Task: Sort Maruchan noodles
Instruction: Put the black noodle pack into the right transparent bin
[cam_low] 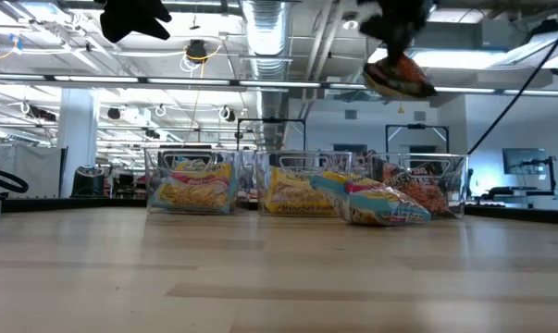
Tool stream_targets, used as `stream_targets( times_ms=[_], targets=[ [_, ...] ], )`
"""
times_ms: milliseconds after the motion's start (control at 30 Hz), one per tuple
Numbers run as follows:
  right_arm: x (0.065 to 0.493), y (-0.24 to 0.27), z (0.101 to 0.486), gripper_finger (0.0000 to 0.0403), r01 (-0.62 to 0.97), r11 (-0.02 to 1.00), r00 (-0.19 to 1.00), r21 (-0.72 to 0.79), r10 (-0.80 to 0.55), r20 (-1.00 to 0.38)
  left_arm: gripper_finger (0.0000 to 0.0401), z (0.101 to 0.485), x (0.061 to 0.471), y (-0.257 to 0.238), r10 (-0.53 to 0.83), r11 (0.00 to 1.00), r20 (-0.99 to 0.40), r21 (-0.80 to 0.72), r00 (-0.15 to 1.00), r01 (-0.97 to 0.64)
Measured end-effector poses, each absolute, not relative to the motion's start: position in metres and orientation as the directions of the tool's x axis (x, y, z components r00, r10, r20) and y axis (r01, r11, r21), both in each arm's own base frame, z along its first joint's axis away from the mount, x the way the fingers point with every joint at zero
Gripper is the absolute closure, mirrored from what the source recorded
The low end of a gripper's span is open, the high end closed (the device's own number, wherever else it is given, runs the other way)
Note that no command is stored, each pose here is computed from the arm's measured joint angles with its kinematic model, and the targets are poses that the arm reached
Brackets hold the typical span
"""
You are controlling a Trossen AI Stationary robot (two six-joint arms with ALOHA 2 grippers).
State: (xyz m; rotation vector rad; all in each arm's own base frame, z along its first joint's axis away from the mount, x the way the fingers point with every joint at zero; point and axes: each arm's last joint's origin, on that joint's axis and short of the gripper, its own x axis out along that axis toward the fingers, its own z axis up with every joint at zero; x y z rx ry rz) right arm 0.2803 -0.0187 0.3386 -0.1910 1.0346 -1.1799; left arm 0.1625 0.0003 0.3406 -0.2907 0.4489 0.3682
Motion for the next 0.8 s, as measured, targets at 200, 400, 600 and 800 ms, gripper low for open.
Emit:
stream_targets(
  times_ms=[200, 400, 600, 800],
  targets=[
    [0.270, -0.038, 0.295, 0.0400, 0.616, 0.366, -0.142, -0.698, -0.819, -0.555, 0.0248, 0.341, 0.162, 0.002, 0.346, 0.873, -0.458, -0.162, 0.819, -0.459],
    [0.268, -0.049, 0.266, 0.0400, 0.616, 0.353, -0.171, -0.705, -0.813, -0.556, 0.0248, 0.341, 0.162, 0.003, 0.377, 0.862, -0.452, -0.148, 0.809, -0.484],
    [0.274, -0.055, 0.250, 0.0399, 0.574, 0.387, -0.132, -0.722, -0.826, -0.547, 0.0248, 0.341, 0.162, 0.006, 0.391, 0.859, -0.451, -0.134, 0.802, -0.495],
    [0.274, -0.061, 0.239, 0.0398, 0.532, 0.419, -0.131, -0.735, -0.817, -0.561, 0.0248, 0.341, 0.161, 0.010, 0.408, 0.849, -0.452, -0.132, 0.793, -0.512]
  ],
)
